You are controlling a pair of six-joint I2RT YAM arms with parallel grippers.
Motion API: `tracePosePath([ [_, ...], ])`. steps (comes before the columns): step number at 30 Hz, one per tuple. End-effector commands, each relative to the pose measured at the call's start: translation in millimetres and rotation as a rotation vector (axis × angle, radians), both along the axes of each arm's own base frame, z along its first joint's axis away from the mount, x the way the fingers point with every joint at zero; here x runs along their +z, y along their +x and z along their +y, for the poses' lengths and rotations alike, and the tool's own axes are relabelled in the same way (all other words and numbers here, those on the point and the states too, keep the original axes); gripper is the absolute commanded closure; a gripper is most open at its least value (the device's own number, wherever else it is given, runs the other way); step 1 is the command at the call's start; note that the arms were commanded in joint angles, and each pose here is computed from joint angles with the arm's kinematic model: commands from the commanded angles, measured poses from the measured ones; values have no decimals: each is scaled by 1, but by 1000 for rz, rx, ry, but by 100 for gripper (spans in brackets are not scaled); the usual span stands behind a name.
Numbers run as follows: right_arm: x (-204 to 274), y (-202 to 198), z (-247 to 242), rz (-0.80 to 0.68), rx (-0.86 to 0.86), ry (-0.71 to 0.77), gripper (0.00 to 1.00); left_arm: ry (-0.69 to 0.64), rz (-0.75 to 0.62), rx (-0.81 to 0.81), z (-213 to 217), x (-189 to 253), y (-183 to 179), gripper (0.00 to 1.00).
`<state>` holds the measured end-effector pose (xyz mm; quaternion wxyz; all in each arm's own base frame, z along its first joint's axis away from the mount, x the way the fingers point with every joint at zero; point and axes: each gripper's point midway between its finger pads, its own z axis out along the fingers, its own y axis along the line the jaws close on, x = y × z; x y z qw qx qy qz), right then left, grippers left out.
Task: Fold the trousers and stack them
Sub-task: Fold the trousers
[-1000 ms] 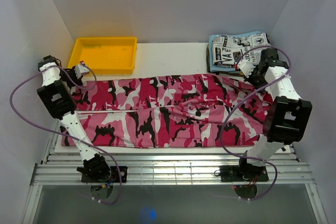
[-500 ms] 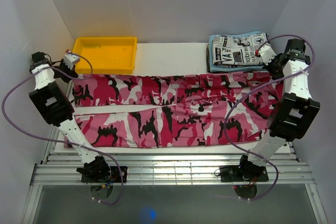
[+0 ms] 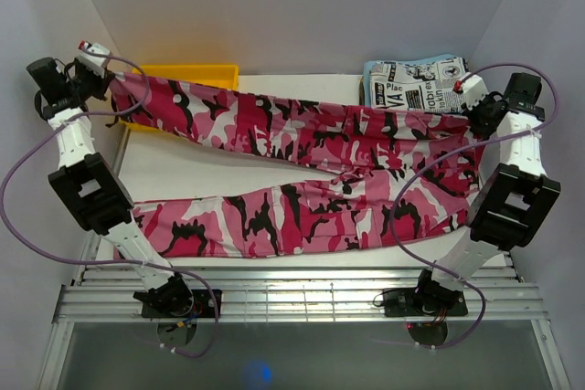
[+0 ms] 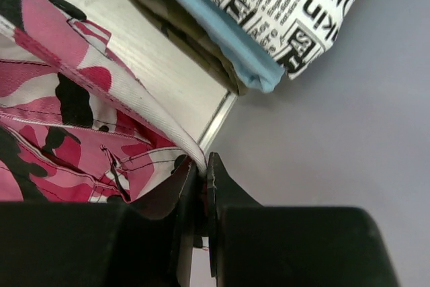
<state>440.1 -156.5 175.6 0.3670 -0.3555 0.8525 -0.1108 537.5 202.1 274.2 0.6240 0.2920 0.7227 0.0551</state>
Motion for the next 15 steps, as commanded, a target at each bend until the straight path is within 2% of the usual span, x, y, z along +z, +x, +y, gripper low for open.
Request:
tracePosePath([
  [1, 65, 30, -43, -230, -120, -36, 92, 37, -216, 186, 48, 92, 14, 100],
  [2, 78, 33, -49, -267, -133, -29, 92, 51, -253, 188, 50, 113, 14, 100],
  [4, 89, 29, -57, -302, -138, 31, 92, 51, -256, 171, 48, 126, 4, 100],
  [5, 99, 24, -59, -326, -130, 29, 92, 46, -262, 115, 38, 134, -4, 100],
  [6, 93, 15, -62, -322, -111, 50, 92, 31, -231, 88, 34, 122, -13, 100],
  [7, 93, 8, -63, -328, -81, 34, 92, 30, -216, 80, 35, 118, -25, 100],
  [8, 101, -3, -63, -351, -61, 24, 92, 61, -255, 34, 16, 142, -50, 100],
  [9, 86, -18, -63, -338, -32, 69, 92, 38, -197, 33, 21, 107, -67, 100],
  [10, 82, -27, -62, -339, 13, 42, 92, 52, -195, 15, 16, 104, -84, 100],
  [11, 84, -41, -58, -345, 45, 23, 92, 86, -224, 5, 0, 121, -111, 100],
  [12, 76, -56, -60, -345, 80, 18, 92, 105, -213, -40, -8, 111, -129, 100],
  [13, 56, -74, -53, -324, 149, -39, 92, 20, -104, -28, -7, 64, -157, 100],
  [14, 39, -89, -50, -299, 174, -38, 92, 28, -83, -50, -14, 51, -177, 100],
  [15, 26, -104, -52, -287, 192, -43, 92, 149, -128, -73, -18, 55, -208, 100],
])
